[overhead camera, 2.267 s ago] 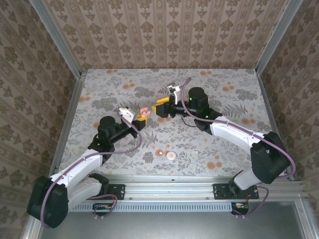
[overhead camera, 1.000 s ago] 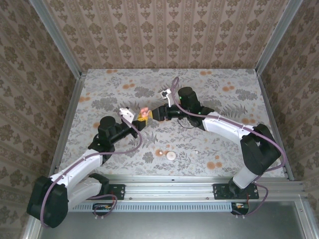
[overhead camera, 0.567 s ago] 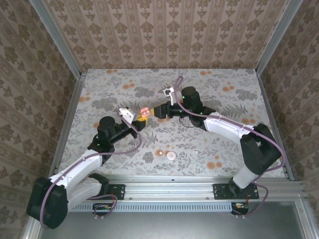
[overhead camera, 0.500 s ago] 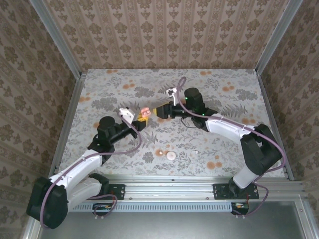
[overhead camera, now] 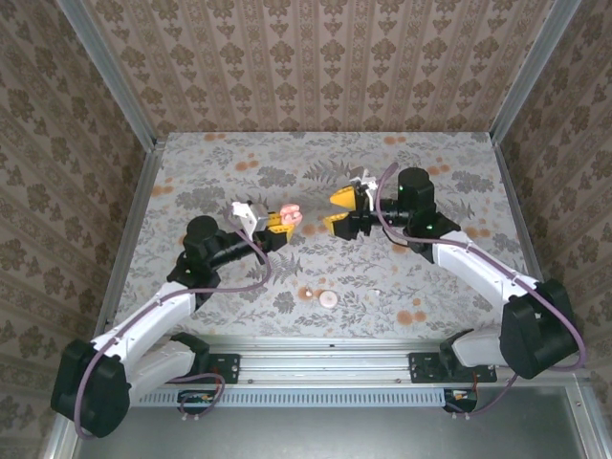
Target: Insert wireless bluetooth earbuds into charging case
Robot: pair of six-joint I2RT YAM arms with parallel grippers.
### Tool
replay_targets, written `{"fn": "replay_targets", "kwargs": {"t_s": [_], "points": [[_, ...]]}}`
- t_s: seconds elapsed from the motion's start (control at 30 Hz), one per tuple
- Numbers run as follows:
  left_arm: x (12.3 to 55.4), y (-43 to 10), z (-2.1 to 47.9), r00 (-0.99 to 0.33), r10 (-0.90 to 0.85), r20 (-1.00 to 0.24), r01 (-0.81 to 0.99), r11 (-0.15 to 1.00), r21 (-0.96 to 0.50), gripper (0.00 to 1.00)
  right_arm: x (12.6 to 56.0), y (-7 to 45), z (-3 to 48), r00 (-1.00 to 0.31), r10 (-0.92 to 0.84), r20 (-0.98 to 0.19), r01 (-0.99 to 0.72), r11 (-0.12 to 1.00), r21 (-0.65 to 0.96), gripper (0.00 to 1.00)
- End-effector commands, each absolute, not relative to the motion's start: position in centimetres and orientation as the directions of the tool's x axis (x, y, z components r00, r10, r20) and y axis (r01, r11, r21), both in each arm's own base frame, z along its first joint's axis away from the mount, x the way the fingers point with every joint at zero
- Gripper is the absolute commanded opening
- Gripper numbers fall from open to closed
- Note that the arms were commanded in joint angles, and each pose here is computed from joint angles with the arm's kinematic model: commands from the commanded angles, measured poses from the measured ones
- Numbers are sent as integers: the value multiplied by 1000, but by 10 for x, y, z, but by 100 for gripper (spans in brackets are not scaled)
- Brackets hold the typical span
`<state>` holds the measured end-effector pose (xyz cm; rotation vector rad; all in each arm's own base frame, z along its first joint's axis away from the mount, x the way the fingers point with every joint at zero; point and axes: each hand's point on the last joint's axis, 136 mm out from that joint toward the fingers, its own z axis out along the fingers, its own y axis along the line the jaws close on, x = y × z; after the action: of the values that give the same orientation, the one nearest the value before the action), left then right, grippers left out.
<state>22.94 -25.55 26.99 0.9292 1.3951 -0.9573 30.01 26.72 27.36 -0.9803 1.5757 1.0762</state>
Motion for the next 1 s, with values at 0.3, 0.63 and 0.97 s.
{"fn": "replay_targets", "kwargs": {"t_s": [0.3,0.63,0.97], "points": [[206,-272,300,48,-9,-999,980,196,45,2,271,299,273,-41,-195,-980,-999,10,40,80],[206,-276,298,48,-1,-999,981,189,47,2,258,320,281,26,-188,-982,-992,-128,-2,75],[209,-276,290,36,22,-999,977,209,39,2,257,306,296,124,-140,-982,-988,-104,-110,66]]}}
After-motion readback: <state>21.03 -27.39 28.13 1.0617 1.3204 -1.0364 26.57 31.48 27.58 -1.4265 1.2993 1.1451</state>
